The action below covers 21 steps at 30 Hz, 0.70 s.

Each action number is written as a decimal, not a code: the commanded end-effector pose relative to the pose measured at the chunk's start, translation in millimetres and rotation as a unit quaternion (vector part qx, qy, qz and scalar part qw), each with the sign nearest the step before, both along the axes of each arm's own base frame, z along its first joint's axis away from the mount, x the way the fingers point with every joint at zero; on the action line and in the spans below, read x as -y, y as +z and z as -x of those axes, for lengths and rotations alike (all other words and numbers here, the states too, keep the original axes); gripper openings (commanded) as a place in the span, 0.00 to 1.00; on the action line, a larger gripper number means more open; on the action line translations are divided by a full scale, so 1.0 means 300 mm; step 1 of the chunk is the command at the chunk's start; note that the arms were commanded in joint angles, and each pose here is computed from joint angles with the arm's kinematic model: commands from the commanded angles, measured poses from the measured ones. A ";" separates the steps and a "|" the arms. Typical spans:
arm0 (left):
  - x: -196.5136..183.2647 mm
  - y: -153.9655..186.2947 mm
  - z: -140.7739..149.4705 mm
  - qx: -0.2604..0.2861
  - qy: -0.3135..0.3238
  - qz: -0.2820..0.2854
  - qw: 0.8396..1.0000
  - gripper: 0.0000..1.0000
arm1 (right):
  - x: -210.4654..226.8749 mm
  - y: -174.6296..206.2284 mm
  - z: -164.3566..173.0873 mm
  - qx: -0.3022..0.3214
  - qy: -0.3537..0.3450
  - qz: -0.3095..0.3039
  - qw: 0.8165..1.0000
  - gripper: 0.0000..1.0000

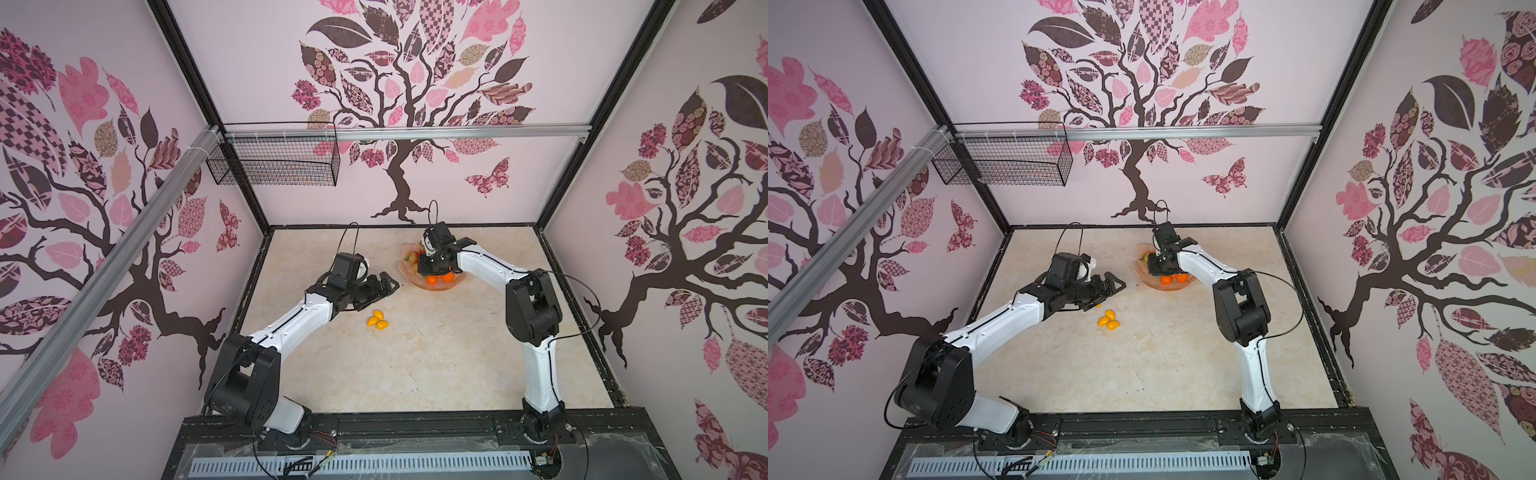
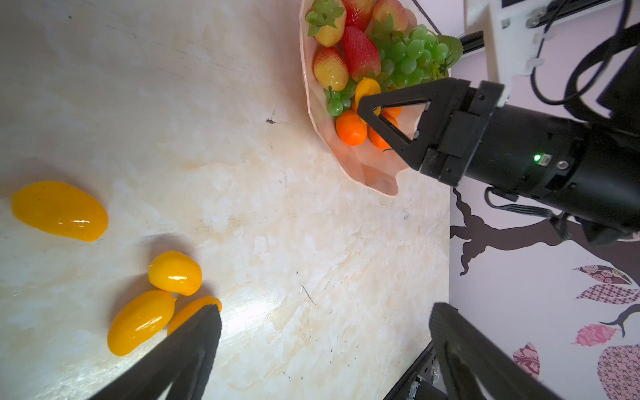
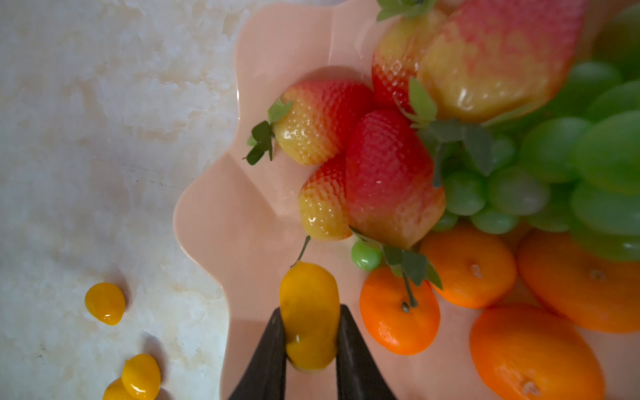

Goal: Arrange fruit in a fruit bowl
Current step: Place the fruit in the fruit bowl.

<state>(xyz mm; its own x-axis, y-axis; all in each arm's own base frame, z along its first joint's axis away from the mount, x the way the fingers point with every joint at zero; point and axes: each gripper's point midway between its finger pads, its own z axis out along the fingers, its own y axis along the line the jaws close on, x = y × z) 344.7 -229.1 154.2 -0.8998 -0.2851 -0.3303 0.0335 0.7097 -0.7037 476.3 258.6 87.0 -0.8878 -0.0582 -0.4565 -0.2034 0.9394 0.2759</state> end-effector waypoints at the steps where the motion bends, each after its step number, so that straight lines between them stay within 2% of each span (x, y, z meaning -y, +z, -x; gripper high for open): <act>1: 0.018 0.051 -0.022 0.025 -0.009 0.006 1.000 0.98 | 0.006 -0.065 0.005 -0.028 -0.003 0.015 0.999 0.24; 13: 0.019 0.032 -0.018 0.015 -0.009 0.003 1.000 0.98 | 0.011 -0.146 0.024 -0.057 0.000 0.027 0.998 0.25; 21: 0.018 0.033 -0.017 0.015 -0.011 0.002 1.000 0.98 | 0.003 -0.118 0.018 -0.051 0.001 0.020 0.998 0.29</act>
